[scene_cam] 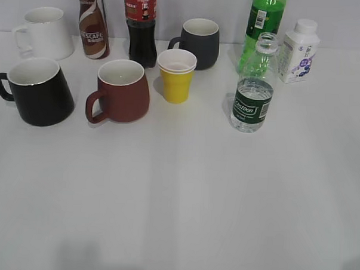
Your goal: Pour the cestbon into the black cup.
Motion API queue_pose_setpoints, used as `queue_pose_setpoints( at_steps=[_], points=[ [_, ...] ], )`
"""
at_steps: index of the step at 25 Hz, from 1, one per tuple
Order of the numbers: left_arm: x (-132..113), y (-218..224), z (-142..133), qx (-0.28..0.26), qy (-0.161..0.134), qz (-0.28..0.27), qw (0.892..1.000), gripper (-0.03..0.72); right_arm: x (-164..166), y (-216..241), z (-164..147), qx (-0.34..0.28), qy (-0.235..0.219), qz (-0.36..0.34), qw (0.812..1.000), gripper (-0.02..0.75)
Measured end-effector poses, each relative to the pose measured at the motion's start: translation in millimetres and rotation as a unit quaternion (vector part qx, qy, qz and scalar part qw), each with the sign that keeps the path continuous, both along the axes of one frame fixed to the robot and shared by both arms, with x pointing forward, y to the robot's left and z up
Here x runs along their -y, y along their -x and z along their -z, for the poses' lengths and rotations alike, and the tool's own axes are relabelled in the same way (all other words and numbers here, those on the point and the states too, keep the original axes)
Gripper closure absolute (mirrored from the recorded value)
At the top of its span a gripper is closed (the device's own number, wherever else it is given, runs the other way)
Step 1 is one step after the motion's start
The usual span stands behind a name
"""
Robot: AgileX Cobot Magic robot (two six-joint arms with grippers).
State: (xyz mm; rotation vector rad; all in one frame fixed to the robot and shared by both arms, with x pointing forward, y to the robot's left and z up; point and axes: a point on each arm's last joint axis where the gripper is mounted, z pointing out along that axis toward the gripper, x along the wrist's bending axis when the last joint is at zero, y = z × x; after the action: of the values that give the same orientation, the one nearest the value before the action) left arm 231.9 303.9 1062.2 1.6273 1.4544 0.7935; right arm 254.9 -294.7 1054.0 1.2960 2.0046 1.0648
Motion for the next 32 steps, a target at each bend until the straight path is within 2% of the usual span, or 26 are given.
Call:
queue_pose_setpoints(
  at_steps=[7,14,16,19,24,32],
  points=[
    [1.0,-4.3,2.7,0.011,-0.002,0.003,1.000,0.099,0.1,0.2,-0.4,0.003,-0.002,0.000,1.000,0.150],
    [1.0,-4.4,3.0,0.010,-0.002,0.003,1.000,0.145,0.1,0.3,-0.4,0.003,-0.002,0.001,1.000,0.163],
    [1.1,-4.4,2.9,0.011,-0.002,-0.004,1.000,0.160,0.8,0.6,-0.5,0.005,-0.003,0.019,1.000,0.163],
    [1.3,-4.3,2.9,0.011,-0.002,-0.029,1.000,0.173,3.9,3.5,-0.8,0.016,-0.007,0.083,0.996,0.163],
    [1.3,-0.3,2.7,0.025,-0.001,-0.066,0.998,0.189,7.9,18.3,-1.2,0.062,-0.018,0.172,0.983,0.163],
    [1.2,1.9,3.3,0.032,0.000,-0.070,0.997,0.230,8.1,21.6,-1.2,0.072,-0.021,0.185,0.980,0.163]
  ],
)
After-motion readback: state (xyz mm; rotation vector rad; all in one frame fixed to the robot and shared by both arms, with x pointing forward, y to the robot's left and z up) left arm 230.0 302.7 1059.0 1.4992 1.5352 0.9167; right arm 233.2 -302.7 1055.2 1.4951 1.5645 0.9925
